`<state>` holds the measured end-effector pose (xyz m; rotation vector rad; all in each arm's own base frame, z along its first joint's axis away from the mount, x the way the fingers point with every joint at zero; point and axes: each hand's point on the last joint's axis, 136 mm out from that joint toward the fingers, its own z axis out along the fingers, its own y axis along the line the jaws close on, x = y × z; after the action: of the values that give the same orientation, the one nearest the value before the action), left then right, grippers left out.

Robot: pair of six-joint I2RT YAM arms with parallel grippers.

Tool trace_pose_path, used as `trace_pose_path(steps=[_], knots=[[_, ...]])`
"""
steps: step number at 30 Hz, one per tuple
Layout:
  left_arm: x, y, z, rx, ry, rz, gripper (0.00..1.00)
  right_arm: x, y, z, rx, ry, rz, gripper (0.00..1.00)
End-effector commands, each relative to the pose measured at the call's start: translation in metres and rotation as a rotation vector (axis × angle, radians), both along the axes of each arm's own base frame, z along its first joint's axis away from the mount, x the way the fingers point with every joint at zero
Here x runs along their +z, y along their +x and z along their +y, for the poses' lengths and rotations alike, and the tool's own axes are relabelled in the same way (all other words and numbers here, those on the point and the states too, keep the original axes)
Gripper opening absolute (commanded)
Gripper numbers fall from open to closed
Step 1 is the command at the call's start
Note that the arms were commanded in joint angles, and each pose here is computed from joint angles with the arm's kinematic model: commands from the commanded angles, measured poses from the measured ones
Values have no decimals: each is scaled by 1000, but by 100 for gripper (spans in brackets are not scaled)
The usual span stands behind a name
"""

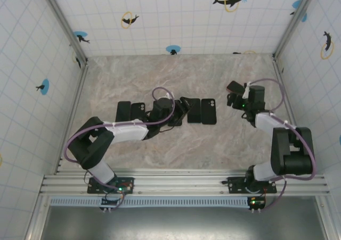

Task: Take the phone out of the phone case

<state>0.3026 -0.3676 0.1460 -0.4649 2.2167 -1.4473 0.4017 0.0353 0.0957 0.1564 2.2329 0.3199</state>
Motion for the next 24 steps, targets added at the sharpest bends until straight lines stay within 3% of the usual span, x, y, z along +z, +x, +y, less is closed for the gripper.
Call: trace_pose_path(steps=[1, 2, 16, 24], knots=[[20, 2, -3, -41, -15, -58, 91, -2, 10, -3, 128, -76, 36, 95], [23, 2, -4, -49, -23, -68, 91, -2, 13, -1, 175, -74, 40, 99], [48, 11, -7, -146, -78, -106, 92, -48, 58, -41, 411, -468, 240, 99], [50, 12, -3, -148, -49, -116, 92, -60, 81, -51, 490, -491, 291, 99]])
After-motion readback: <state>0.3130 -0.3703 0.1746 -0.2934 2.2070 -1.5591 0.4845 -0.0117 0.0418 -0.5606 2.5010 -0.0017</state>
